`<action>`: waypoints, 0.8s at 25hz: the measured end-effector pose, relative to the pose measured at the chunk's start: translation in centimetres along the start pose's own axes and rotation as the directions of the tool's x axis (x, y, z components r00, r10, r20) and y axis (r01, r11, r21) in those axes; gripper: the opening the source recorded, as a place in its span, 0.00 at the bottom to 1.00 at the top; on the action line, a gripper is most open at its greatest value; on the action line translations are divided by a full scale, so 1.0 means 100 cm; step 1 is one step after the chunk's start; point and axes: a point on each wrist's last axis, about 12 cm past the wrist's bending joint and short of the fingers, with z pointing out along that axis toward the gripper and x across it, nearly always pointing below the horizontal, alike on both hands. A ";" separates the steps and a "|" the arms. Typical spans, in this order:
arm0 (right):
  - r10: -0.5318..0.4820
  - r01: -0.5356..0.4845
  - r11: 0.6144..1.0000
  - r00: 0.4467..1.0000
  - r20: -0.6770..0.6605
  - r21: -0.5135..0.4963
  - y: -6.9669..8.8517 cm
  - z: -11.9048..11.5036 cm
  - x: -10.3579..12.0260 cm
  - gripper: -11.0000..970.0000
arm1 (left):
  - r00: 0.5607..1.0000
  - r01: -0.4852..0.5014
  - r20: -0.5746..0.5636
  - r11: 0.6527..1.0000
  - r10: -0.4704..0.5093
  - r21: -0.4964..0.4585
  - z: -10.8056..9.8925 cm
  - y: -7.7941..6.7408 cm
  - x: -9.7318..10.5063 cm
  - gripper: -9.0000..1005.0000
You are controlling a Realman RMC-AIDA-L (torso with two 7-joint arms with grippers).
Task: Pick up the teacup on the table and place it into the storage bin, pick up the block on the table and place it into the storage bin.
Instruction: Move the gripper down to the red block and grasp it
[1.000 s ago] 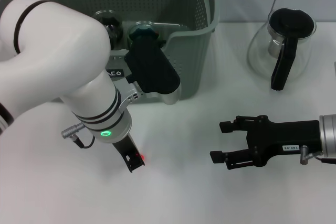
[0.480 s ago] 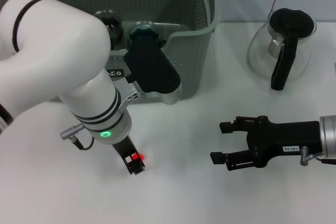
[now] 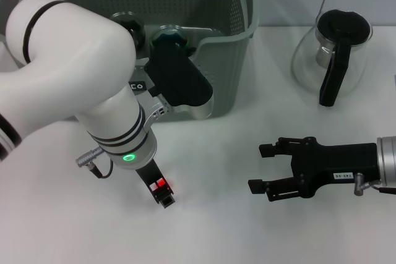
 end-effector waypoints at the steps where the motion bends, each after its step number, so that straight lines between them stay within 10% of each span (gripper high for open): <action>1: 0.000 0.000 1.000 1.000 0.000 0.000 0.000 0.000 0.000 0.97 | 1.000 0.003 0.001 1.000 -0.003 -0.001 0.000 0.000 0.000 0.54; 20: -0.008 0.008 1.000 1.000 -0.007 0.000 0.000 -0.001 0.001 0.97 | 1.000 0.027 -0.003 1.000 -0.027 -0.006 0.007 0.002 -0.005 0.57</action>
